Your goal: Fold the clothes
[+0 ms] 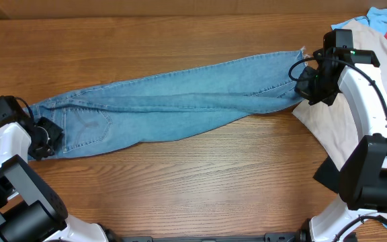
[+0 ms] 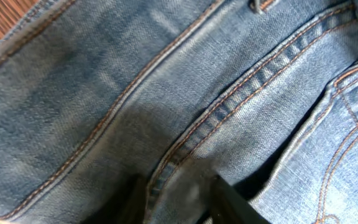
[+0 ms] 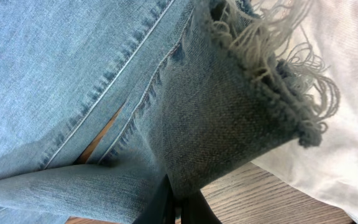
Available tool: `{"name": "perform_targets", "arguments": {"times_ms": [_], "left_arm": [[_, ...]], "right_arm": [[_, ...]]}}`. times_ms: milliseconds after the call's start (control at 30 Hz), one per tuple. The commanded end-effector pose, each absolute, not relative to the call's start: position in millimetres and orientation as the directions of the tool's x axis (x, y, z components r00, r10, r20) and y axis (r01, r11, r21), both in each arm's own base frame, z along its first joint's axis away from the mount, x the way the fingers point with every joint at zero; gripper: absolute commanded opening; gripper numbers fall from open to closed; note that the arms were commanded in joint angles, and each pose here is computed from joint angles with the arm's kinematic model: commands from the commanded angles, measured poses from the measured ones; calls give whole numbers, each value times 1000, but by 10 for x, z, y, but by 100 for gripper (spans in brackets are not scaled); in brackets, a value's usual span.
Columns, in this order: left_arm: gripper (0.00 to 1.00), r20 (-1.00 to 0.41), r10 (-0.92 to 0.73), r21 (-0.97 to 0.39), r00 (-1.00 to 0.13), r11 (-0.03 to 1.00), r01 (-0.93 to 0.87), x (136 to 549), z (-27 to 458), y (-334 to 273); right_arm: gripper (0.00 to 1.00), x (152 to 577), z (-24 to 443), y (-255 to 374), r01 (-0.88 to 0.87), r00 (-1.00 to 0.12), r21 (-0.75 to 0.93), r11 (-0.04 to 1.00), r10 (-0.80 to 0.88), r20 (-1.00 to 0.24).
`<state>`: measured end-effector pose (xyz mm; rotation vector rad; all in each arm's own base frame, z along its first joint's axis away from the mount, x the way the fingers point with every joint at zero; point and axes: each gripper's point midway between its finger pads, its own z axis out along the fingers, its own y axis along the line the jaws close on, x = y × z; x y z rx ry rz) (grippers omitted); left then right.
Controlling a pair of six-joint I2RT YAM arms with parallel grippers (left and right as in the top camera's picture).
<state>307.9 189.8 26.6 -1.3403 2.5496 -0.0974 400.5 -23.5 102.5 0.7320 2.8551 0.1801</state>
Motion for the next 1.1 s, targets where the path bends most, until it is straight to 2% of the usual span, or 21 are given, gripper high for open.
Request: {"name": "perform_targets", "arguments": {"times_ms": [0,733,800,900,1067], "left_arm": [[41,-148,-814,-188,-562,581,-792,3001,174,1773],[52,-158,-804,-184,-573,594,-783,3011,177,1787],[57,-157,-804,-185,-573,594,-783,3011,177,1786],[71,-157,-804,-185,-573,594,-783,3011,177,1785],[73,-158,-804,-185,-573,594,-783,3012,177,1787]], "right_arm": [[4,4054,1093,-250,459,-859,166,873,484,-169],[4,4023,1086,-244,461,-861,163,872,484,-157],[4,4023,1086,-244,461,-861,163,872,484,-157],[5,4023,1086,-244,461,-861,163,872,484,-157],[5,4018,1085,-243,461,-861,162,872,484,-155]]}}
